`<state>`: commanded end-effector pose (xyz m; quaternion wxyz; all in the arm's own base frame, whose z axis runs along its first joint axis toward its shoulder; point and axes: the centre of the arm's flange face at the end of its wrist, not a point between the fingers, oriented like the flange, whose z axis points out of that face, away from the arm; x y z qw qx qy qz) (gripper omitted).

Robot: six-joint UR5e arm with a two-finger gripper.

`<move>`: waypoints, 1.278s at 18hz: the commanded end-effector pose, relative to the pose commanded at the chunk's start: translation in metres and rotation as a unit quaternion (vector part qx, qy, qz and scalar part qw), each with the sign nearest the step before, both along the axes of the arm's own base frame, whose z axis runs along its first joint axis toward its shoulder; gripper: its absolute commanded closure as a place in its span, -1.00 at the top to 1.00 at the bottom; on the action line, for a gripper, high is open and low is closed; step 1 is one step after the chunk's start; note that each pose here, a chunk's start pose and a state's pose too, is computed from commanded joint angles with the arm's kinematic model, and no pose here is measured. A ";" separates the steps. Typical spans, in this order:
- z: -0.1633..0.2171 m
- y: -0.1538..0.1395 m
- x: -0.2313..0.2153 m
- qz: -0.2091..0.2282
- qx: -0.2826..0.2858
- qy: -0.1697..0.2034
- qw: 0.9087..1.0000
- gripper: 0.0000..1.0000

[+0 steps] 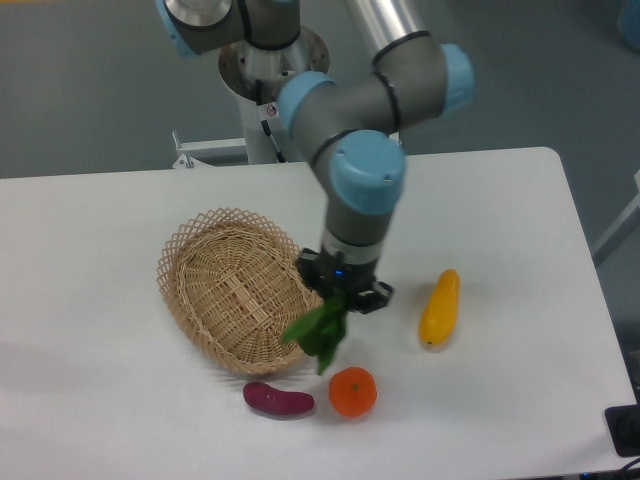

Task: Pick up the green vegetable from the basket
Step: 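Carry the held bok choy over beside the yellow squash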

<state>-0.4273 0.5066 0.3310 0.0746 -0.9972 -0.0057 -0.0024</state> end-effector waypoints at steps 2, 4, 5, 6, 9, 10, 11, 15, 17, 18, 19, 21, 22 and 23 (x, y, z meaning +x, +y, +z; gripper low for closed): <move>0.002 -0.010 -0.023 0.003 0.002 0.006 1.000 -0.77; 0.001 -0.021 -0.040 -0.014 0.002 0.012 1.000 -0.75; -0.001 -0.028 -0.050 -0.014 0.001 0.013 1.000 -0.75; 0.000 -0.031 -0.059 -0.013 0.002 0.015 1.000 -0.75; -0.002 -0.033 -0.077 -0.025 0.003 0.022 0.999 -0.74; -0.003 -0.036 -0.081 -0.030 0.001 0.020 0.999 -0.74; -0.001 -0.036 -0.083 -0.038 0.000 0.021 0.999 -0.74; -0.003 -0.041 -0.100 -0.049 -0.008 0.004 0.999 -0.74; -0.002 -0.042 -0.101 -0.059 -0.008 -0.002 0.998 -0.68; -0.002 -0.041 -0.102 -0.059 -0.008 -0.001 0.998 -0.67; -0.003 -0.041 -0.103 -0.059 -0.009 -0.001 0.998 -0.67; -0.001 -0.040 -0.106 -0.059 -0.010 0.003 0.998 -0.68; -0.001 -0.039 -0.107 -0.059 -0.010 0.004 0.998 -0.68; 0.001 -0.039 -0.108 -0.059 -0.009 0.005 0.998 -0.71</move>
